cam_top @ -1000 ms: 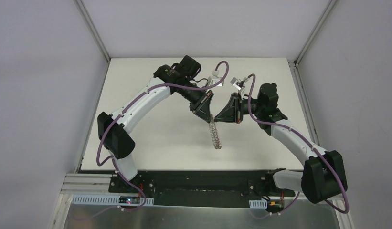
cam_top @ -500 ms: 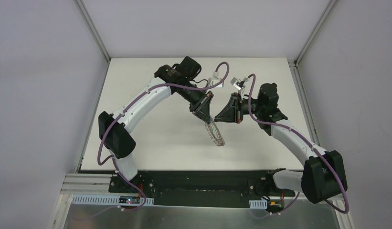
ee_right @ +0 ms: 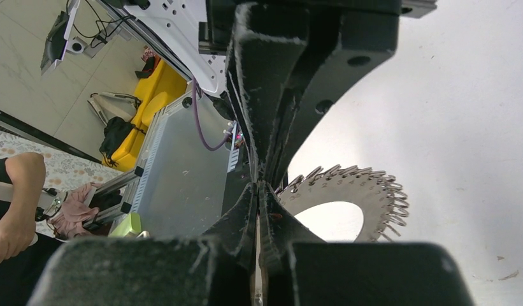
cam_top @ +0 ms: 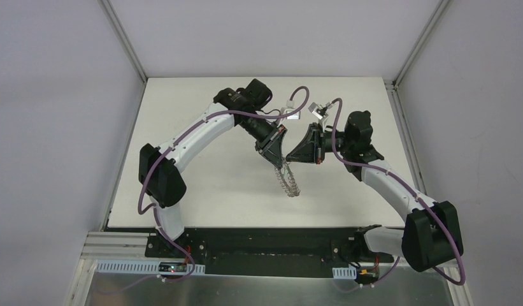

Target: Put the keys on the keyring

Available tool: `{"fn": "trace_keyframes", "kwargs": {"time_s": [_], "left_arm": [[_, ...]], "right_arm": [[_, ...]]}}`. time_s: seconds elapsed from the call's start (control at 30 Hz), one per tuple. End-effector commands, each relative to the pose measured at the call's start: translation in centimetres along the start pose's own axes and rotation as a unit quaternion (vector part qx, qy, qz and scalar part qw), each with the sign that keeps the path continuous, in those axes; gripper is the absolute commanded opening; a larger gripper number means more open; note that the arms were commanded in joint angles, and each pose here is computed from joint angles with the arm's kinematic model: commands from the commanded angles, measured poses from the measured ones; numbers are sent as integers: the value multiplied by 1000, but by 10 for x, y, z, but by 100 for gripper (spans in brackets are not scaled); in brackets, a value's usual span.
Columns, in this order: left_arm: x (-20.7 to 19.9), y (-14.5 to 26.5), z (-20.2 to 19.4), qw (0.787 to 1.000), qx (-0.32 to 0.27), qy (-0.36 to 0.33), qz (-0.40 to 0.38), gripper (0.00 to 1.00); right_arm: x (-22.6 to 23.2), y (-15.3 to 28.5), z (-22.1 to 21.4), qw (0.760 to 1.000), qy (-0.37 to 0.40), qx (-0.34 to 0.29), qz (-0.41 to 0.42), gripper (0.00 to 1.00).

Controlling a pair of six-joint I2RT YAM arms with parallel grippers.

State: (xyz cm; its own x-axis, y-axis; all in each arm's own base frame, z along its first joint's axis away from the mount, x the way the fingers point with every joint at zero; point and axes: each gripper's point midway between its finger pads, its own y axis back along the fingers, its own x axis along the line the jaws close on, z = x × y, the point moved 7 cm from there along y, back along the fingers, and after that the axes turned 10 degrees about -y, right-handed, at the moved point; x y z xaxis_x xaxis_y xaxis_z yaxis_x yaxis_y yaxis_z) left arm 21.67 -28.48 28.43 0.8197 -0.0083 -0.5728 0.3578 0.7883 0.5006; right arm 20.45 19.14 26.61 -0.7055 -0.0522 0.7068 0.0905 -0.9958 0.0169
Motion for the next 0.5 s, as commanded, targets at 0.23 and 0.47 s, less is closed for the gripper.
{"fn": "trace_keyframes", "kwargs": {"time_s": [0.23,0.47], "left_arm": [[-12,10,8,1000,-8,-14,-6,18],[-15,19,12,999,-21,-32,5,27]], "right_arm": [[11,3,10,998,55,-12,10,0],[9,3,9,999,52,-12,8,0]]}}
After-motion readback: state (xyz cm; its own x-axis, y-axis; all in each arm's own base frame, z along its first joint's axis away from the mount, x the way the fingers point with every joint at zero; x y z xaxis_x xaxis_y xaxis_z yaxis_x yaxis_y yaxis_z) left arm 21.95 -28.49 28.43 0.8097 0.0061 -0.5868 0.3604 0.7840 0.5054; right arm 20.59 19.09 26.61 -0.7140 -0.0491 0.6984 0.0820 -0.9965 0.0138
